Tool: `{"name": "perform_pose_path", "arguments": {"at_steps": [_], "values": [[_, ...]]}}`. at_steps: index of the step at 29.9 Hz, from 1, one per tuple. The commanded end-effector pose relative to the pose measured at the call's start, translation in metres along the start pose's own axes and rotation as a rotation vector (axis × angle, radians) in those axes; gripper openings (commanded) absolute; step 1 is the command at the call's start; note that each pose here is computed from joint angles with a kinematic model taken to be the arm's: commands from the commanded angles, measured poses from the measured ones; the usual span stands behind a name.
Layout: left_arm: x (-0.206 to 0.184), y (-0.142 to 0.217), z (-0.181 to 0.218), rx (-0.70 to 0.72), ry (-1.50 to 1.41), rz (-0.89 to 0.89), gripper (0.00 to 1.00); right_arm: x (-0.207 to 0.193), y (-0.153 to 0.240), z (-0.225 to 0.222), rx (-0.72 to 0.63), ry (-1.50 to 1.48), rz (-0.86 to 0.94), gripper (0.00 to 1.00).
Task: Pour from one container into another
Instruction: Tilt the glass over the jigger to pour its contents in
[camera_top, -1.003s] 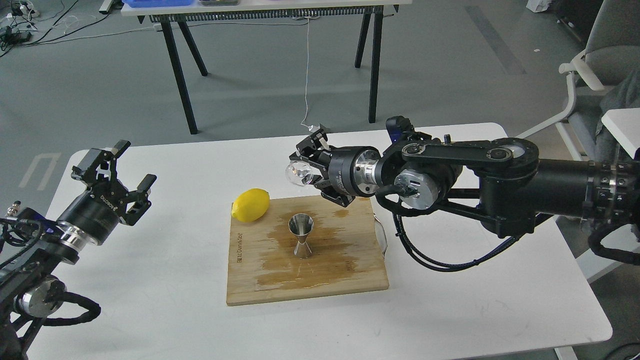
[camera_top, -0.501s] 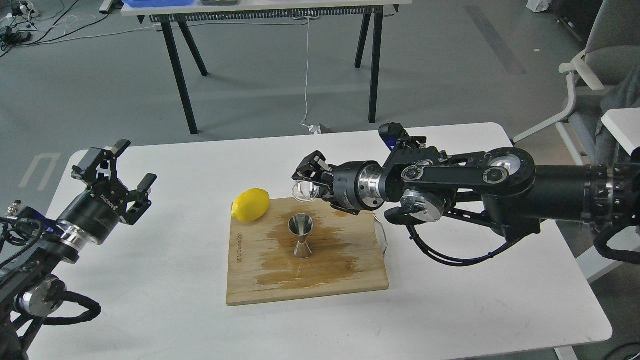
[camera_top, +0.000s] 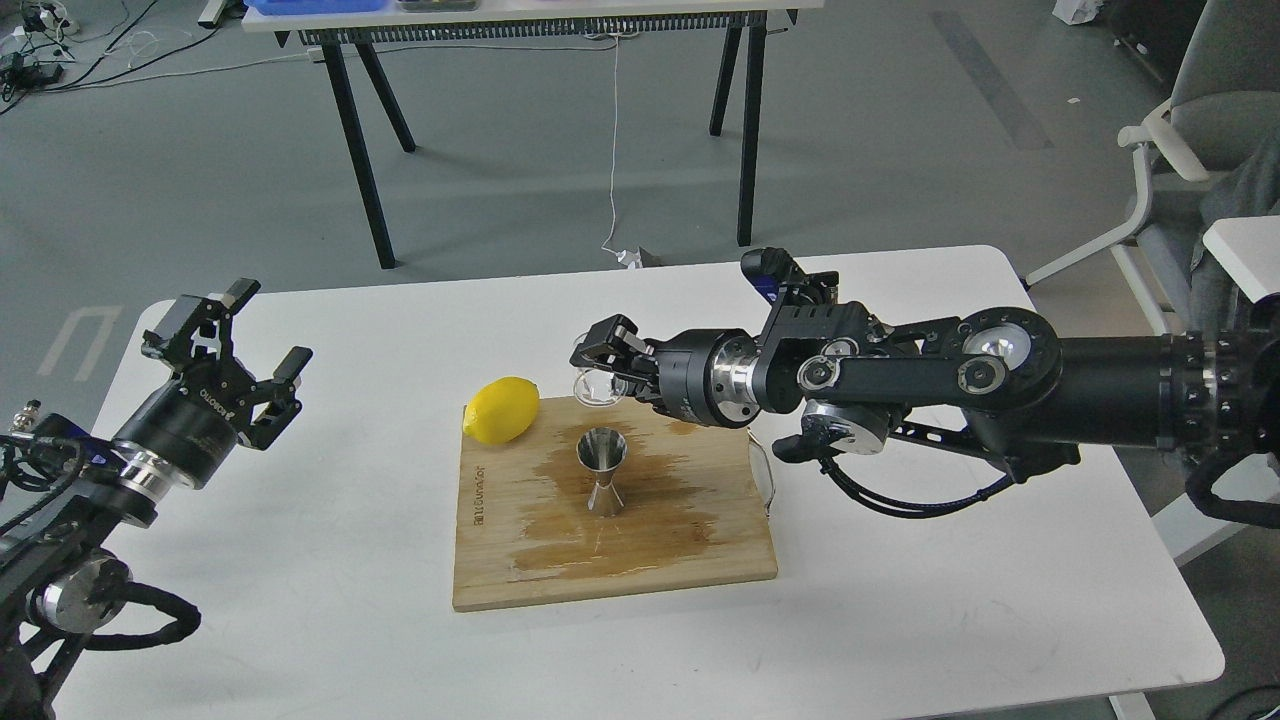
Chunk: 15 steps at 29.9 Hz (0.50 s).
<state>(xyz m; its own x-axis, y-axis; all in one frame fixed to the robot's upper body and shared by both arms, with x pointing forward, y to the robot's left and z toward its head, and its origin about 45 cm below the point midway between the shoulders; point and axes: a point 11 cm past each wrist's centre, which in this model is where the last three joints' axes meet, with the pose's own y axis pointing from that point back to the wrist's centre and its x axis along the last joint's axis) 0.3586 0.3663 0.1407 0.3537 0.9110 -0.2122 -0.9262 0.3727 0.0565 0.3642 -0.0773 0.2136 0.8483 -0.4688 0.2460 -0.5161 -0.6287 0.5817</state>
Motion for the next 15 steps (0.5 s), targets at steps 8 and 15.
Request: {"name": "perform_pose_path", "arguments": {"at_steps": [8,15], "values": [[0.0006,0.0003,0.0006,0.000,-0.001,0.001,0.99,-0.0121,-0.0036,0.0124,-0.027,0.142,-0.032,0.34],[0.0006,0.0003,0.0006,0.000,-0.001,0.001,0.99,-0.0137,-0.0038,0.0136,-0.019,0.219,-0.039,0.34]]}}
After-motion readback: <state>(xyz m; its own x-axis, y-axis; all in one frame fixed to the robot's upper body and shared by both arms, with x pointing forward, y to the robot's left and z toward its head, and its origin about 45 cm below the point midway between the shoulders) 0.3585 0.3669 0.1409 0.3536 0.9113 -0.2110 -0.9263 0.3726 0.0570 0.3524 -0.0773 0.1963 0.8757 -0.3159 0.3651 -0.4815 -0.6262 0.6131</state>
